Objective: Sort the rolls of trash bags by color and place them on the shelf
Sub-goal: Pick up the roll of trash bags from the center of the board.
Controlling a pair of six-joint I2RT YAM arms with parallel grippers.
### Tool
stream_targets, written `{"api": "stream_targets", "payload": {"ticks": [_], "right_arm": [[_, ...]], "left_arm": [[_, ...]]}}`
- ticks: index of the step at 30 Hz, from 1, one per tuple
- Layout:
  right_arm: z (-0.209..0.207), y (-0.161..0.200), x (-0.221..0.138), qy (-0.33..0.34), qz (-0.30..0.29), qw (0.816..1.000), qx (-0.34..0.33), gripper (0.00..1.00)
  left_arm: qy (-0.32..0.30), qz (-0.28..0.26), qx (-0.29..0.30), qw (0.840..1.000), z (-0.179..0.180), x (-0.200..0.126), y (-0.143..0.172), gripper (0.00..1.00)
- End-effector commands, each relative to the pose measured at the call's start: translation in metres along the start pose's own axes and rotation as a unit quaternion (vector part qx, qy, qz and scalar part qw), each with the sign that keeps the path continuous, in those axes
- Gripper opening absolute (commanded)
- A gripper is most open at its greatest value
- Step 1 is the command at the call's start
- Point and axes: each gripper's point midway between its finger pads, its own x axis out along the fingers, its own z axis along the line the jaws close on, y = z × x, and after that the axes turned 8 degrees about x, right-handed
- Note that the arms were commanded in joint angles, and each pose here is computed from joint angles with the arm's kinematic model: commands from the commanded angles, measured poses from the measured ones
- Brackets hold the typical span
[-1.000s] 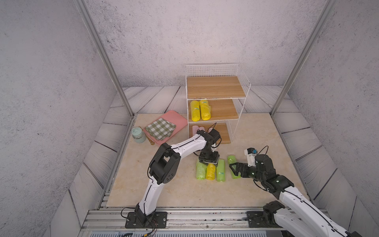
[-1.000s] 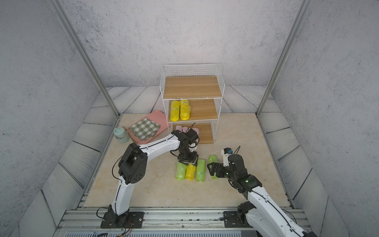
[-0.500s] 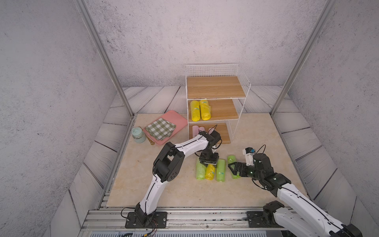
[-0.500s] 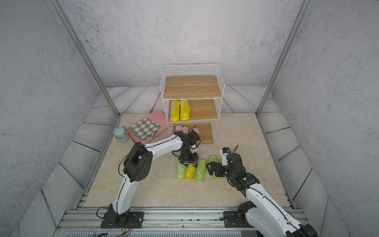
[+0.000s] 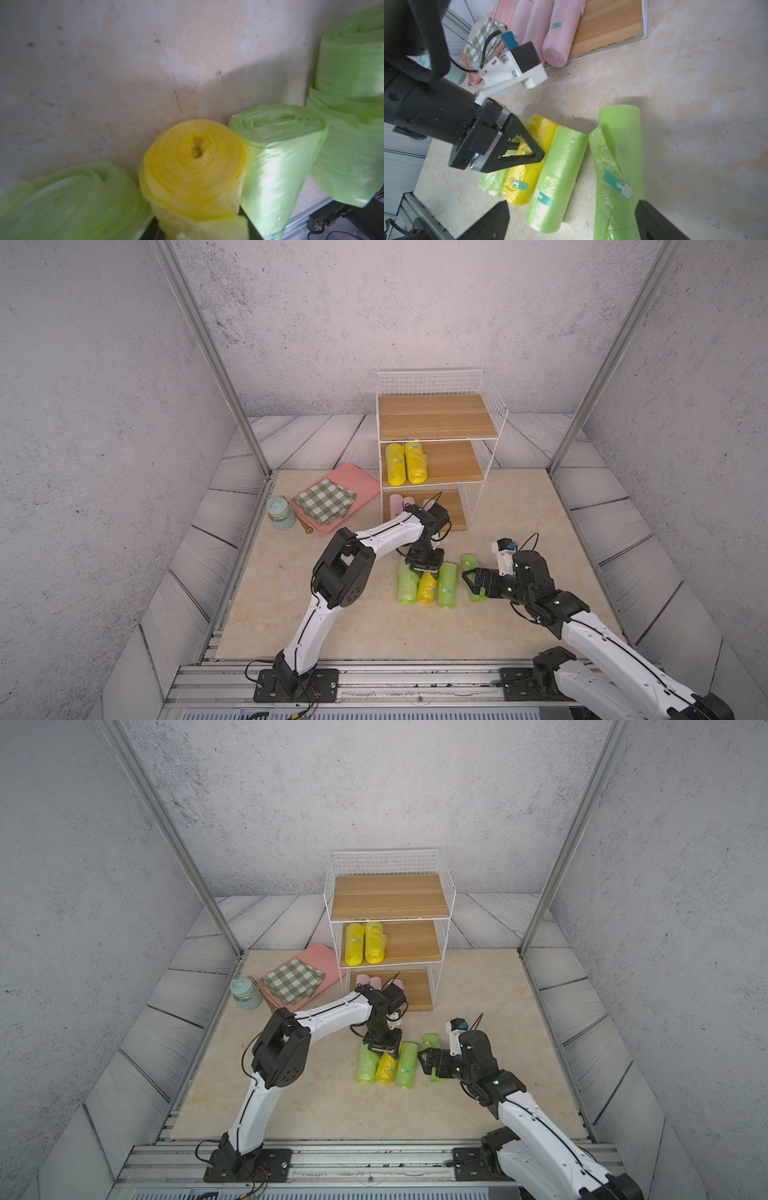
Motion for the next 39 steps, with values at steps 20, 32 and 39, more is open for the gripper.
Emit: {"api": "stream_targets", "payload": {"ticks": [20, 32, 39], "right_arm": [[0.050, -0.022, -0.012, -0.114, -0.030, 0.993, -0.022, 1.00], [0.132, -0.042, -0.041, -0.307, -0.033, 0.946, -0.101, 0.88], [0.152, -0.059, -0.040, -0.347, -0.036, 0.933, -0.091, 0.80]], "left_arm": [[0.180, -0.196, 0.113, 0.957, -0.050, -0.144, -0.023, 0.00], [0.240, -0.331, 0.192, 0.892, -0.049, -0.221, -0.018, 0.00], [0.256, -0.383, 0.232, 0.857, -0.060, -0.249, -0.016, 0.00]]}}
